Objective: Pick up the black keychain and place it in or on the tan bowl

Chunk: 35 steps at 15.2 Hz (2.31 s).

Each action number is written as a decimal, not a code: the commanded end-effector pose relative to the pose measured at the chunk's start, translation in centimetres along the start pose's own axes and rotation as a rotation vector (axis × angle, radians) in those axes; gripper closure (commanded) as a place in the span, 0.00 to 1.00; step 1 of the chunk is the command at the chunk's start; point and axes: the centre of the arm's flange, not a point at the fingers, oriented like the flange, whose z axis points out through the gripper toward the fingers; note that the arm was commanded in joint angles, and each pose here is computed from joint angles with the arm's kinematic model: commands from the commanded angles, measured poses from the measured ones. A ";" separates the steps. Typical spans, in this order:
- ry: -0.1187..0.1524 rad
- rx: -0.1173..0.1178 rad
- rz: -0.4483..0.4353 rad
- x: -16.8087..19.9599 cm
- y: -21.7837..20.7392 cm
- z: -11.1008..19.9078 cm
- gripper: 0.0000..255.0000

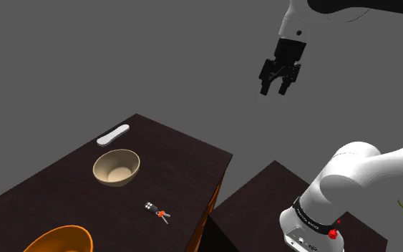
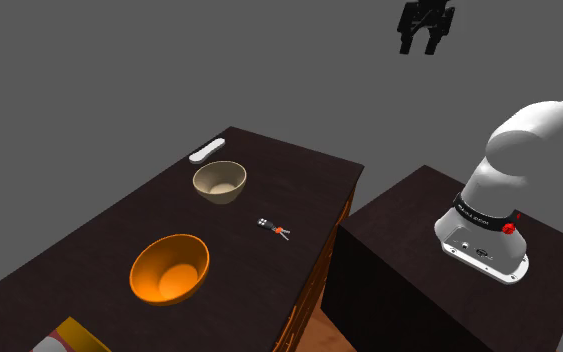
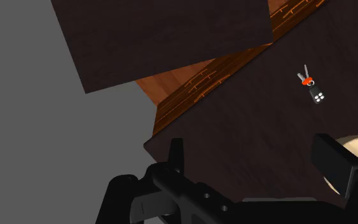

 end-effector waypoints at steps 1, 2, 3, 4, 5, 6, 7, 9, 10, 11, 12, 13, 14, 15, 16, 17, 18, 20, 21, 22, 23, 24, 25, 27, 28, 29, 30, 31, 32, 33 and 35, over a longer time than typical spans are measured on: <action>0.000 0.000 0.000 0.0 0.0 0.0 0.00; 0.003 -0.003 -0.007 0.2 -0.8 1.1 0.00; 0.007 -0.006 -0.013 0.3 -1.6 2.1 0.00; 0.010 -0.010 -0.020 0.4 -2.4 3.2 0.00; 0.013 -0.013 -0.026 0.6 -3.2 4.3 0.00; 0.017 -0.016 -0.033 0.7 -3.9 5.4 0.00; 0.020 -0.019 -0.040 0.9 -4.7 6.5 0.00; 0.027 -0.025 -0.053 1.2 -6.3 8.6 0.00; 0.030 -0.029 -0.059 1.3 -7.0 9.7 0.00; 0.034 -0.032 -0.066 1.4 -7.8 10.8 0.00; 0.037 -0.035 -0.072 1.6 -8.6 11.9 0.00; 0.040 -0.038 -0.079 1.7 -9.3 13.0 0.00; 0.044 -0.041 -0.086 1.8 -10.1 14.1 0.00; 0.047 -0.044 -0.092 2.0 -10.9 15.2 0.00; 0.050 -0.048 -0.099 2.1 -11.6 16.3 0.00; 0.054 -0.051 -0.105 2.2 -12.4 17.4 0.00; 0.057 -0.054 -0.112 2.4 -13.1 18.5 0.00; 0.064 -0.060 -0.125 2.6 -14.6 20.7 0.00; 0.067 -0.063 -0.132 2.7 -15.4 21.8 0.00; 0.070 -0.067 -0.138 2.8 -16.1 22.9 0.00; 0.074 -0.070 -0.145 3.0 -16.8 24.0 0.00; 0.077 -0.073 -0.152 3.1 -17.6 25.2 0.00; 0.081 -0.076 -0.158 3.2 -18.3 26.3 0.00; 0.087 -0.082 -0.171 3.4 -19.8 28.5 0.00; 0.091 -0.086 -0.178 3.6 -20.5 29.6 0.00; 0.094 -0.089 -0.184 3.7 -21.2 30.8 0.00; 0.097 -0.092 -0.191 3.8 -21.9 31.9 0.00; 0.101 -0.095 -0.198 3.9 -22.6 33.0 0.00; 0.104 -0.098 -0.204 4.0 -23.4 34.2 0.00; 0.107 -0.101 -0.211 4.1 -24.1 35.3 0.00; 0.114 -0.108 -0.224 4.3 -25.5 37.6 0.00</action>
